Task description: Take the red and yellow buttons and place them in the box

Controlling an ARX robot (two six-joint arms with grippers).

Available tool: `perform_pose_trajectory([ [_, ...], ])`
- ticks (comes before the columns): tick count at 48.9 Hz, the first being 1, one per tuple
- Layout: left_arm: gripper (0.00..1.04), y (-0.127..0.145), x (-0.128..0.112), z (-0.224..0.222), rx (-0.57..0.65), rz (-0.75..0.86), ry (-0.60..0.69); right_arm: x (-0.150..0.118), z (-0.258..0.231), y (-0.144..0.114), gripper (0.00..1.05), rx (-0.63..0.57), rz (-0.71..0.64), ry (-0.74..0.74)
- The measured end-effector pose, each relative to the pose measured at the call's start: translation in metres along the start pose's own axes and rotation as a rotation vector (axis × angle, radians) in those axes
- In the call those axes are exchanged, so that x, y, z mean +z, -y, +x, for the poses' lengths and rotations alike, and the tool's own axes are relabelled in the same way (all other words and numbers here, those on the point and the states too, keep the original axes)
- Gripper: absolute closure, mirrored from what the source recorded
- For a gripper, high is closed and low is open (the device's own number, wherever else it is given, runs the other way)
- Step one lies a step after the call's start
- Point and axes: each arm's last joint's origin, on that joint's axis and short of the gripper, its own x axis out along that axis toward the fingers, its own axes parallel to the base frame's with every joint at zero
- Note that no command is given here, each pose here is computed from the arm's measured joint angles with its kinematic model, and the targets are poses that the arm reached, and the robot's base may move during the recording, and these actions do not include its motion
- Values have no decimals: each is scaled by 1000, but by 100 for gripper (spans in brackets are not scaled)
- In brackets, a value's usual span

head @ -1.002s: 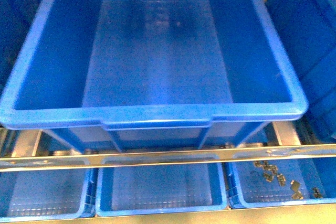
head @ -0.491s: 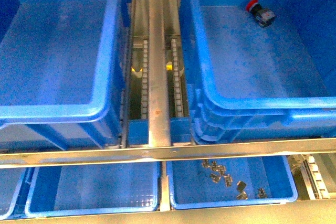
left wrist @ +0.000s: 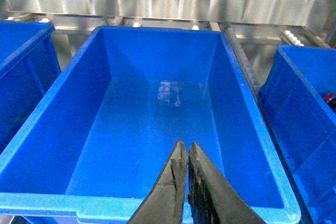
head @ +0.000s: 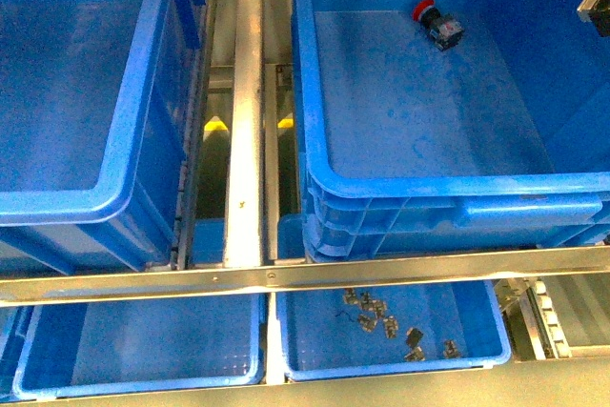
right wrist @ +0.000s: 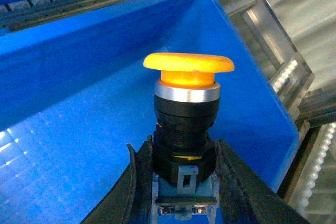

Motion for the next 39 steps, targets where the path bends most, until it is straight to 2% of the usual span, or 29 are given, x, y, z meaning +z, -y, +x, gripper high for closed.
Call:
perform_pose_trajectory([
  [6, 102, 0, -5, -8, 0, 0, -37, 1, 3, 0, 79, 3, -1, 1],
  [24, 102, 0, -4, -11, 0, 0, -18, -10, 22, 2, 79, 6, 48, -28],
  [27, 91, 0, -4, -11, 0, 0, -17, -19, 30, 5, 79, -7, 77, -59],
  [37, 45, 0, -4, -11, 0, 0, -18, -53, 84, 24, 79, -55, 245, -173],
  [39, 40, 0, -4, -11, 0, 0, -18, -55, 92, 28, 79, -62, 268, -181],
])
